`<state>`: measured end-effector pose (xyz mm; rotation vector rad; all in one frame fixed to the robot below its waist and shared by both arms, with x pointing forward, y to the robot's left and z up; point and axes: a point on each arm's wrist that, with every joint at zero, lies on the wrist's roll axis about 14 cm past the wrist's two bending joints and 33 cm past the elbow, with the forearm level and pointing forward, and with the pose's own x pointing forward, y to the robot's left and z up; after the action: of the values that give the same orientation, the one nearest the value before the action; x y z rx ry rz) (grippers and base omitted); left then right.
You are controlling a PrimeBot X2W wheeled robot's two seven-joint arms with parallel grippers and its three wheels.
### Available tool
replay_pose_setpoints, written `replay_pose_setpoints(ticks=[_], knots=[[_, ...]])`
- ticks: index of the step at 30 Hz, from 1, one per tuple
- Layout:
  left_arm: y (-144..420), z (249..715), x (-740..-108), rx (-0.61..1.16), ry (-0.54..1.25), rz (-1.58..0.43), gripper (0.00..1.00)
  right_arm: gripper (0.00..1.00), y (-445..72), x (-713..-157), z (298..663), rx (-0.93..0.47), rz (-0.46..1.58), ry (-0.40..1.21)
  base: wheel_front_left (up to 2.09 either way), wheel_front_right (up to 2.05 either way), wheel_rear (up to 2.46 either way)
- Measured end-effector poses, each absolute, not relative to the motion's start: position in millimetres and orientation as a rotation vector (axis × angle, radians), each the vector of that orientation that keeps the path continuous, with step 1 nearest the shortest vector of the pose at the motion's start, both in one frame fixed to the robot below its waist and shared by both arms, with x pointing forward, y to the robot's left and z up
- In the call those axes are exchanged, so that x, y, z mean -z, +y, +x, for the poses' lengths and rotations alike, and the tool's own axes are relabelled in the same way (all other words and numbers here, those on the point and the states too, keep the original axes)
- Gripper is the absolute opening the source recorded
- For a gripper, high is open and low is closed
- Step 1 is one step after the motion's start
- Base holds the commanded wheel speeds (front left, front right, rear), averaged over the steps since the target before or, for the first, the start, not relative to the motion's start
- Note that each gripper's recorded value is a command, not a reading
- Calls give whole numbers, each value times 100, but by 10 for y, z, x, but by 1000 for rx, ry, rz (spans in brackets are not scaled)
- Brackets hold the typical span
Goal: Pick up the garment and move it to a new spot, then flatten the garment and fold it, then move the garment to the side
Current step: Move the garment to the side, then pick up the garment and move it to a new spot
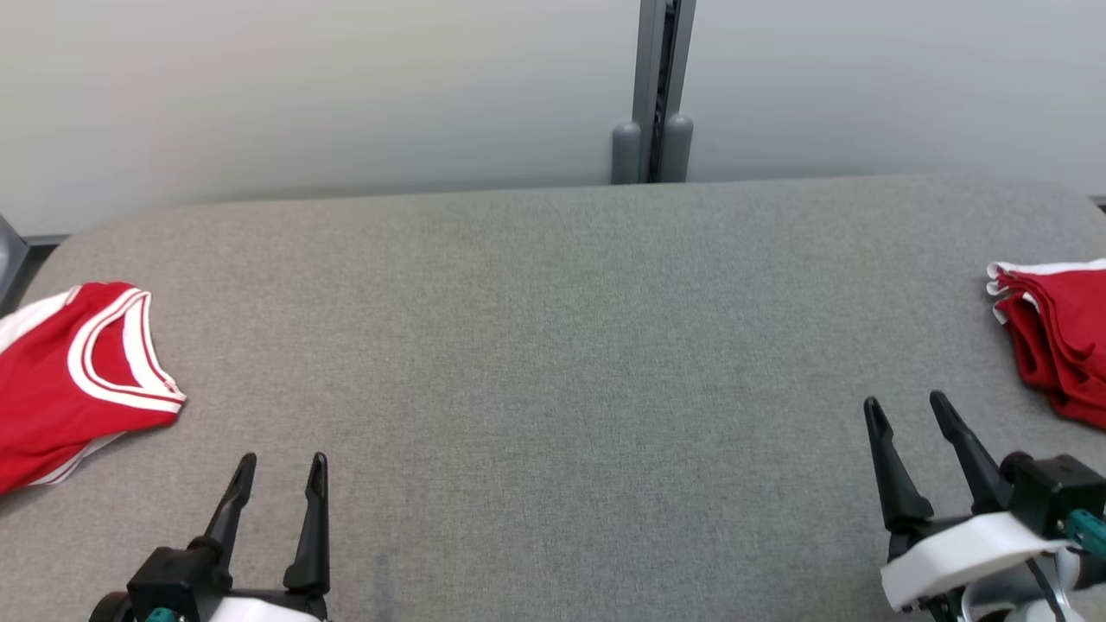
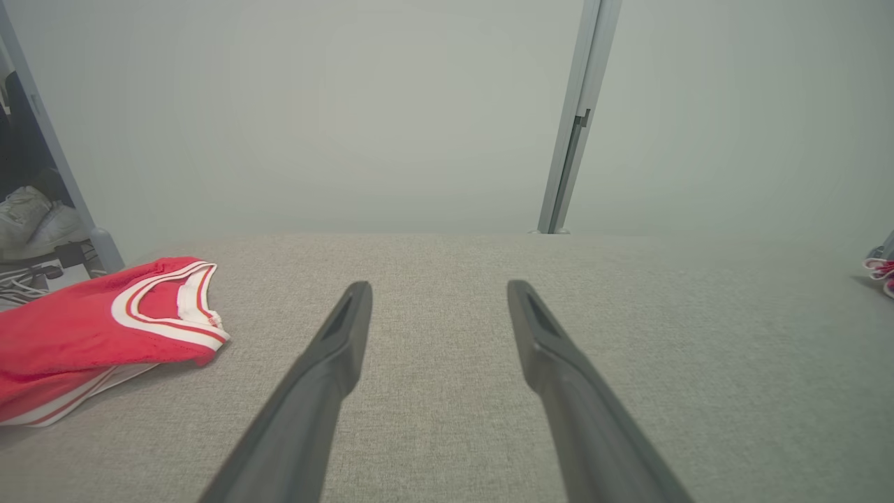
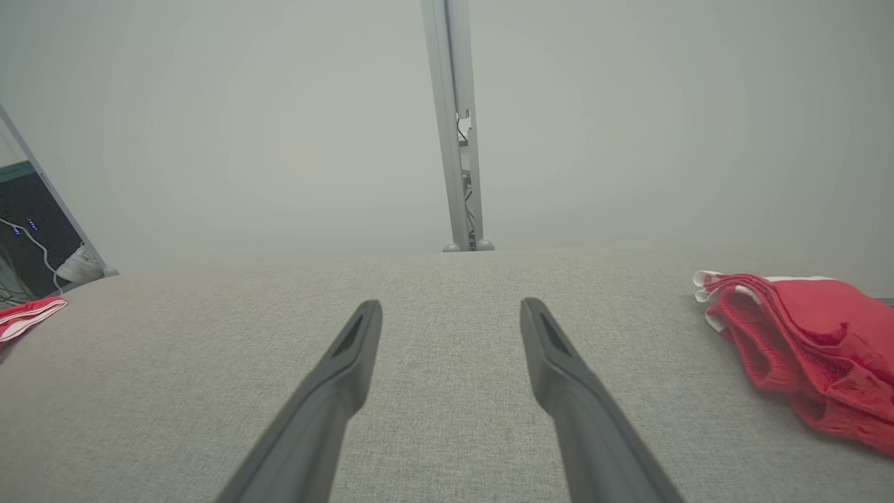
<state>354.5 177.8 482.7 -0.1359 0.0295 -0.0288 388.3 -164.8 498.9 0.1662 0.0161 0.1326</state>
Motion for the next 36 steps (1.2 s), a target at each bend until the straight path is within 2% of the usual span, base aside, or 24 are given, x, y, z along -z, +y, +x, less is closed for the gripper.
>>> replay_pose_setpoints(ticks=[15, 36], knots=[[1798, 3222, -4902, 17, 17, -139, 100, 100, -1812, -5153, 3464, -85, 147, 9, 0, 0, 0], [1791, 3226, -4889, 23, 34, -127, 100, 100, -1867, -5203, 3418, -59, 144, 4, 0, 0, 0]])
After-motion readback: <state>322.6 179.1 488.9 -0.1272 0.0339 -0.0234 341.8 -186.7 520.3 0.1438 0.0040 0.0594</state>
